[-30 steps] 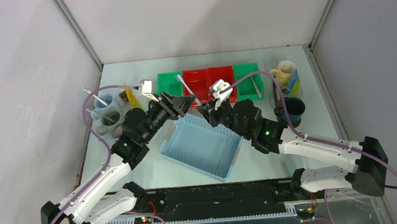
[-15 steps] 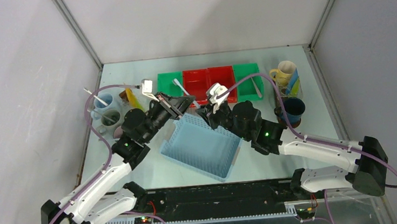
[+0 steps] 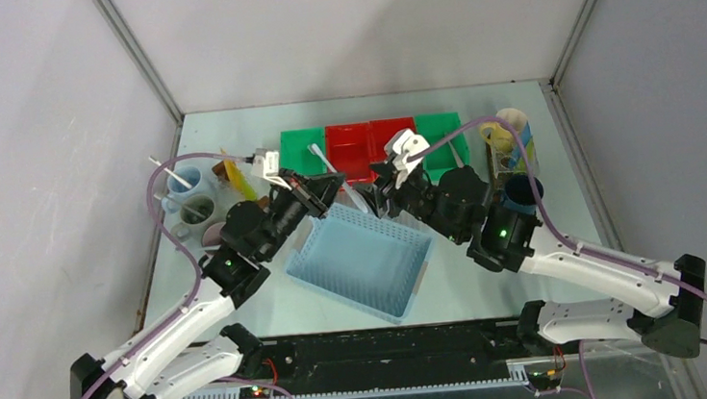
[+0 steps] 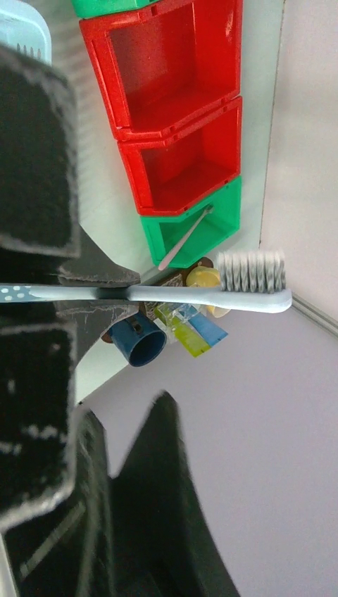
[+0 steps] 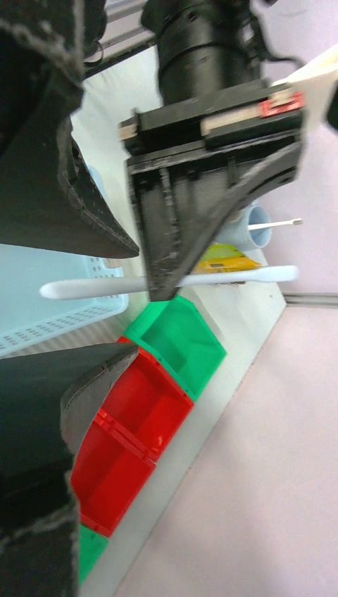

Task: Prepare toiletry sets of a toothbrush and toothpaste on the tray
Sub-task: Pick up the toothbrush from the storage box, then place the toothbrush in the toothpaste holder.

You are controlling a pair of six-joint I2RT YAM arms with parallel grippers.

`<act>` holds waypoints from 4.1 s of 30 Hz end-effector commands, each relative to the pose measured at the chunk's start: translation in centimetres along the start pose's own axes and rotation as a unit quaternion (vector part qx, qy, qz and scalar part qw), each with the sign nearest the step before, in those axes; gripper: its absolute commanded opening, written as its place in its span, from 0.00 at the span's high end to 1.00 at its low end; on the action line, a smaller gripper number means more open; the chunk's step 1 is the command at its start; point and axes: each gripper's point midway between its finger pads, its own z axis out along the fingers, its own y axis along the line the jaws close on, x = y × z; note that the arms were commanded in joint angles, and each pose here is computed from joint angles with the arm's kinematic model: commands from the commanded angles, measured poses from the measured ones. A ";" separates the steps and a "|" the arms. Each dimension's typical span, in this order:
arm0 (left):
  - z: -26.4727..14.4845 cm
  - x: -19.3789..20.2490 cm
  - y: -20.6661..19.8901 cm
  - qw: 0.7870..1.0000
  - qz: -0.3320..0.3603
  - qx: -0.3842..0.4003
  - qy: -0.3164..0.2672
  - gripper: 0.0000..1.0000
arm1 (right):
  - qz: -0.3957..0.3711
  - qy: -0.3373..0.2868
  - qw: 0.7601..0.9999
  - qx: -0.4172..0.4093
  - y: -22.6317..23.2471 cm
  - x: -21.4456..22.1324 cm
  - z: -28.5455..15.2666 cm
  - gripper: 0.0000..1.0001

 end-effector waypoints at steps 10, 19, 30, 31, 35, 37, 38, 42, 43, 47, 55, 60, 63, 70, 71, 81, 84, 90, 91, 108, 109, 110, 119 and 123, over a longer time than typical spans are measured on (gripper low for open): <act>0.8 -0.3 -3.2 0.996 0.068 0.045 -0.026 1.00 | -0.020 0.039 0.999 0.012 -0.1 -4.0 1.2 0.51; 1.1 -0.2 -4.2 0.995 0.073 0.059 -0.024 1.00 | -0.010 0.062 0.998 -0.006 0.8 -2.9 2.1 0.57; 1.1 0.4 -5.2 0.994 0.074 0.073 -0.019 1.00 | 0.022 0.062 0.998 0.018 -0.3 -2.6 3.0 0.61; 1.1 0.4 -5.2 0.995 0.073 0.073 -0.019 1.00 | 0.025 0.060 0.998 0.022 -0.5 -2.7 3.1 0.62; 1.1 0.4 -5.2 0.995 0.069 0.073 -0.020 1.00 | 0.029 0.056 0.998 0.024 -0.7 -2.9 3.1 0.63; 1.1 0.3 -5.2 0.995 0.069 0.072 -0.022 1.00 | 0.027 0.060 0.998 0.022 -0.7 -2.7 3.0 0.63; 1.1 0.2 -5.2 0.995 0.068 0.072 -0.024 1.00 | 0.026 0.065 0.997 0.019 -0.6 -2.4 3.0 0.65; 1.1 0.2 -5.3 0.995 0.071 0.073 -0.023 1.00 | 0.016 0.086 0.996 0.003 -0.1 -1.4 2.7 0.71; 1.2 0.3 -5.3 0.994 0.071 0.074 -0.022 1.00 | 0.011 0.089 0.996 0.000 -0.1 -1.3 2.7 0.74; 1.2 0.6 -5.2 0.994 0.073 0.075 -0.017 0.98 | -0.009 0.090 0.996 -0.003 -0.4 -1.3 2.6 0.85; 0.9 1.0 -4.7 0.994 0.080 0.068 -0.012 0.87 | -0.026 0.083 0.996 0.002 -2.4 -1.9 2.3 1.00; 0.7 1.2 -4.4 0.995 0.080 0.062 -0.009 0.63 | -0.045 0.083 0.995 0.016 -4.6 -2.4 1.5 1.00; 0.5 1.3 -3.9 0.995 0.083 0.052 -0.005 0.48 | -0.061 0.085 0.994 0.035 -6.7 -2.5 0.8 1.00; -0.7 0.0 -1.8 0.993 0.116 -0.009 -0.010 0.22 | -0.132 0.079 0.984 0.090 -12.8 -2.8 -1.8 1.00; -0.9 0.0 -1.3 0.992 0.123 -0.020 -0.003 0.19 | -0.141 0.084 0.982 0.088 -13.3 -2.3 -2.0 1.00; -4.0 -5.4 3.1 0.981 0.161 -0.108 -0.016 0.13 | -0.202 0.081 0.969 0.115 -21.3 0.0 -4.8 1.00; -5.2 -7.5 4.4 0.972 0.185 -0.139 -0.031 0.12 | -0.217 0.094 0.966 0.107 -22.9 1.4 -5.2 1.00; -7.7 -12.2 6.1 0.942 0.252 -0.208 -0.082 0.11 | -0.233 0.110 0.960 0.106 -26.9 3.7 -5.7 1.00; -8.1 -13.1 6.4 0.932 0.268 -0.224 -0.095 0.11 | -0.235 0.108 0.959 0.112 -27.8 3.7 -6.0 1.00; -13.8 -15.8 12.2 0.844 0.318 -0.379 -0.205 0.00 | -0.239 0.094 0.964 0.063 -32.8 8.4 -5.6 1.00; -13.8 -15.6 12.4 0.843 0.319 -0.382 -0.205 0.00 | -0.236 0.095 0.965 0.058 -32.9 8.8 -5.5 1.00; -14.0 -15.7 12.5 0.841 0.320 -0.385 -0.206 0.00 | -0.239 0.091 0.965 0.059 -33.1 8.7 -5.4 1.00; -14.6 -15.9 13.5 0.830 0.317 -0.408 -0.208 0.01 | -0.239 0.096 0.965 0.057 -34.6 10.7 -4.6 1.00; -14.6 -15.8 13.5 0.831 0.316 -0.407 -0.209 0.02 | -0.236 0.105 0.964 0.058 -35.2 11.6 -4.9 1.00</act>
